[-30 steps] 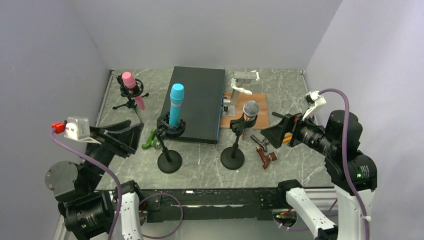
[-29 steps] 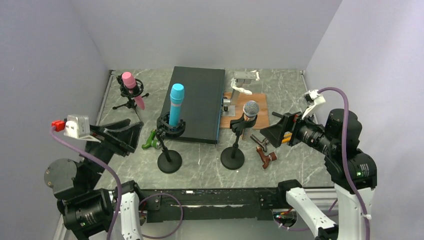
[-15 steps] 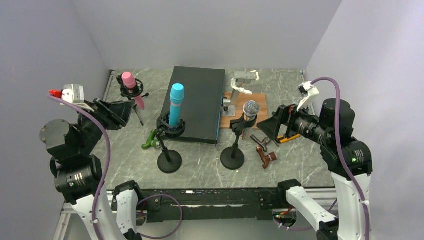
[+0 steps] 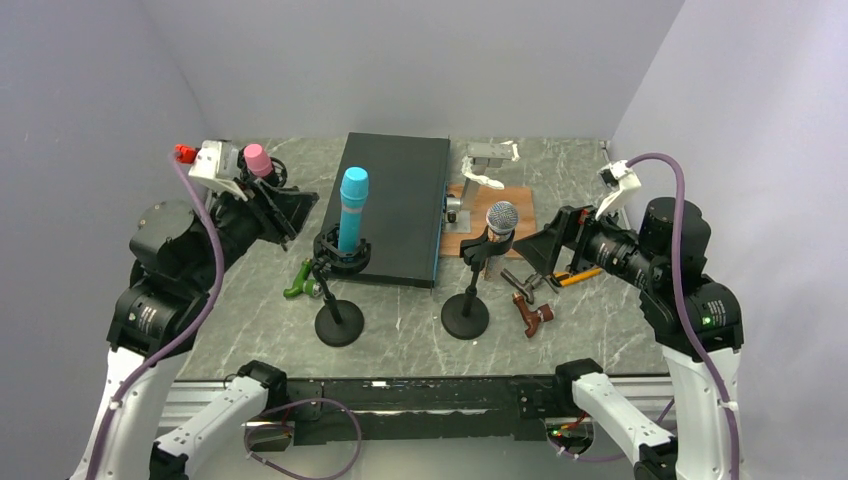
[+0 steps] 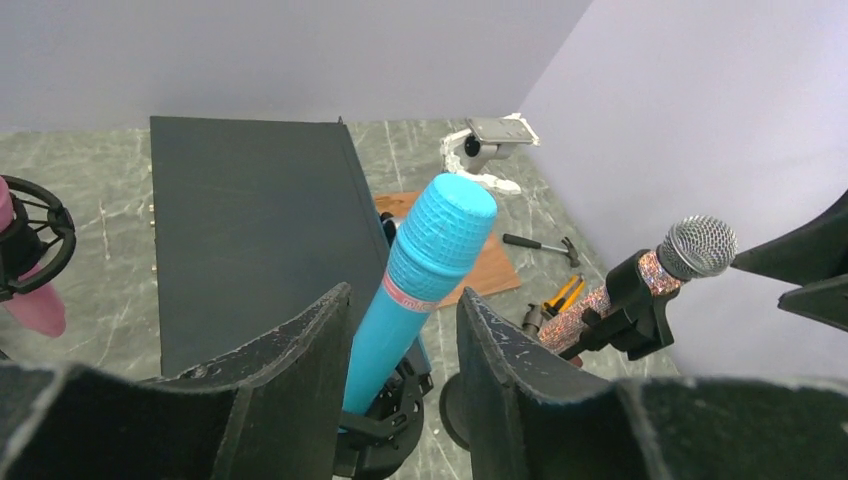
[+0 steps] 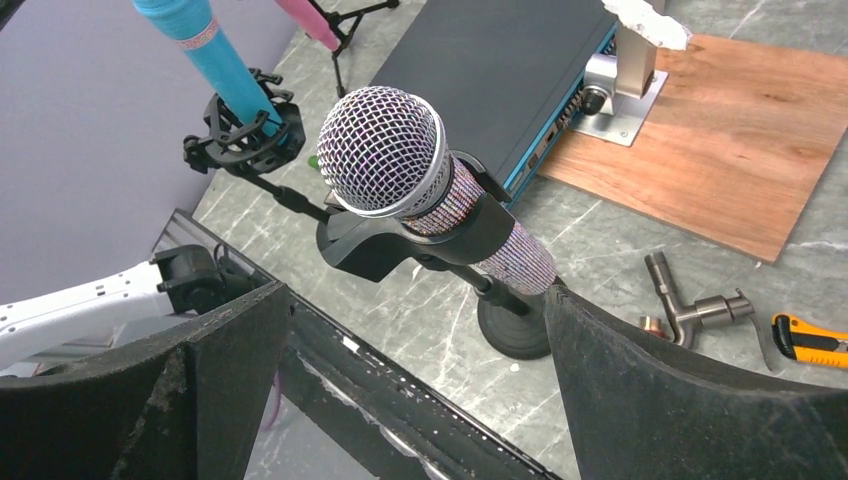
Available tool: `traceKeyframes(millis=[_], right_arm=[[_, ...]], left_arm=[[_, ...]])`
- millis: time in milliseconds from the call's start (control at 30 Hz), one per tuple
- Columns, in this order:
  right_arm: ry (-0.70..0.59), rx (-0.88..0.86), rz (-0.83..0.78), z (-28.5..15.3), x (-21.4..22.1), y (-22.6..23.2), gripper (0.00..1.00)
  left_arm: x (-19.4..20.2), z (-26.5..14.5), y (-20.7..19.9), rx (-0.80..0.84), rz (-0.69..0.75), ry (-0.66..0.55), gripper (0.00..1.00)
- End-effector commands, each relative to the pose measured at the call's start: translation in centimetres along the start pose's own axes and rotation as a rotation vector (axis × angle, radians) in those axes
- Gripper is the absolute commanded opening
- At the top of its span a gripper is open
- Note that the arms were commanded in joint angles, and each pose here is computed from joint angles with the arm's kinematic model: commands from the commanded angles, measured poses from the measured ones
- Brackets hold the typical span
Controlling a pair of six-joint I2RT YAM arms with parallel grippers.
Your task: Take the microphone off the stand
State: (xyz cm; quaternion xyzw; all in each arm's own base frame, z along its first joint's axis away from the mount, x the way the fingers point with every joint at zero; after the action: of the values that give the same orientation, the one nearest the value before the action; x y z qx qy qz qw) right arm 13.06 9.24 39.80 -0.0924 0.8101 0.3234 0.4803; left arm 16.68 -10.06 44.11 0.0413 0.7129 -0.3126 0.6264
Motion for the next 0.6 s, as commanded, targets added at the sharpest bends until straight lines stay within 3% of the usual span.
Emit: traceKeyframes(millis=[0, 233, 567], right_arm=[[-0.071, -0.013, -0.060, -0.8, -0.8, 0.5, 1.00], [-0.080, -0.046, -0.132, -0.7, -1.3, 0.7, 1.00], [-0.067, -0.100, -0.172, 0.9, -2.0, 0.6, 1.00]], left_arm=[[-0.8, -1.5, -1.3, 0.076, 0.041, -0.068, 0.47], [-0.1, -2.6, -6.4, 0.325, 0.025, 0.008, 0.48], [4.8, 0.9, -13.7, 0.450, 0.121, 0.142, 0.49]])
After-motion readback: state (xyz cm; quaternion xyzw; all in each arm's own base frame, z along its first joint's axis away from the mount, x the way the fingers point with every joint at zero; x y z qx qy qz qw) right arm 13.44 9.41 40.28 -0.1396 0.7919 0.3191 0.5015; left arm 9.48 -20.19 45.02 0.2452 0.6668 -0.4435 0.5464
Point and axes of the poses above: each gripper's point midway between its finger pads, its own z axis out along the fingers, its own y axis along the line the jaws close on, x = y × z, the point moved 6 cm from there along -z, back along the fingers
